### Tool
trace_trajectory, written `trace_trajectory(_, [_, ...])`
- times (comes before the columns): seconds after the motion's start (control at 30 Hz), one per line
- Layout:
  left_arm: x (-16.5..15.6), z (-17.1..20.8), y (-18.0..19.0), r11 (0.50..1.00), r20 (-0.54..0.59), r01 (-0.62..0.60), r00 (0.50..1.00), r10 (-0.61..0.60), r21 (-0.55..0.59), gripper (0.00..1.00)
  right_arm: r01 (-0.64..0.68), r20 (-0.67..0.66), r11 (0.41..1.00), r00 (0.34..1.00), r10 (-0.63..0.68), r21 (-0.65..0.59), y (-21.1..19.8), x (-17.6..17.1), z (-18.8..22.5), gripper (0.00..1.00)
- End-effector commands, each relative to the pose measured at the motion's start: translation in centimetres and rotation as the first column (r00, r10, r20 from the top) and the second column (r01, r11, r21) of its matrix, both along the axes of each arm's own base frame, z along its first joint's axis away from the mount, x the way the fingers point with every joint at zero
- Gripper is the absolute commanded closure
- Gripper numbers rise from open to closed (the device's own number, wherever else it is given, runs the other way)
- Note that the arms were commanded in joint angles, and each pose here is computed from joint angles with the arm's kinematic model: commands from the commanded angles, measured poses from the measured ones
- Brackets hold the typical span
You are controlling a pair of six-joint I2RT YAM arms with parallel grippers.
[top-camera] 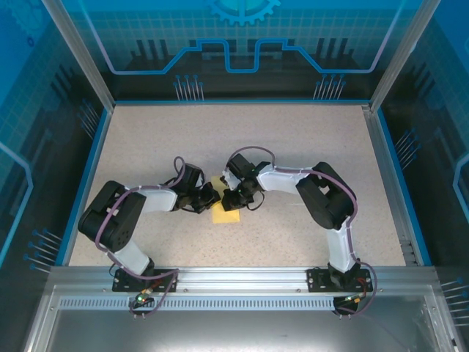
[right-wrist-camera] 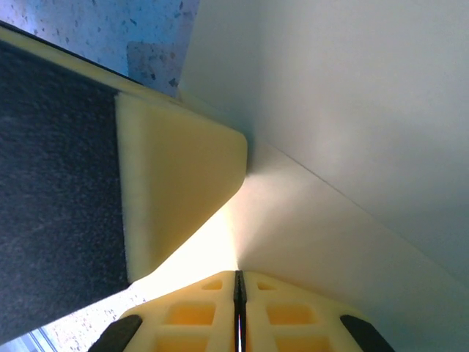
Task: Fold a paper plane with a square sheet of paper (pick it up from the middle)
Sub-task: Fold the triangle a second time at the center of the table.
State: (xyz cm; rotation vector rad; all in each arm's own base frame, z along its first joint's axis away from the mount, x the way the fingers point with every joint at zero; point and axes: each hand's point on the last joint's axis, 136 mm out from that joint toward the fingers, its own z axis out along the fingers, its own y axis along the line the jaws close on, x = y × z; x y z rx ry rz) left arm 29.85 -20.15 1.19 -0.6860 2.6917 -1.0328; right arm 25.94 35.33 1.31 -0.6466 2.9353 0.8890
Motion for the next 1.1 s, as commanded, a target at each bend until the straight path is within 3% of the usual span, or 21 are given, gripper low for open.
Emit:
trace_trajectory(0.0, [-1.7, -2.9, 1.7, 0.996, -0.106, -0.026, 0.994, 0.035, 0.091, 0.95, -0.02, -0.042, 0.999, 0.999, 0.018, -0.042, -0.6, -1.2, -1.2, 0.9])
trace_trajectory(0.63, [-2.1, -3.5, 2.9, 0.993, -0.133, -0.052, 0.989, 0.066, 0.106, 0.96, -0.047, -0.098, 0.997, 0.994, 0.041, -0.059, -6.6, -6.8, -0.5, 0.9])
trace_trajectory(0.8, [-1.0, -1.1, 1.8, 0.998, -0.068, -0.026, 0.997, 0.029, 0.049, 0.95, 0.003, 0.038, 1.0, 0.999, -0.003, 0.008, -5.8, -4.4, 3.2, 0.89])
trace_trajectory(1.07, [1.2, 6.4, 0.3, 0.999, 0.123, -0.017, 0.992, 0.023, -0.05, 0.73, 0.136, 0.229, 0.989, 0.962, -0.146, 0.057, -5.3, 0.5, 6.2, 0.79])
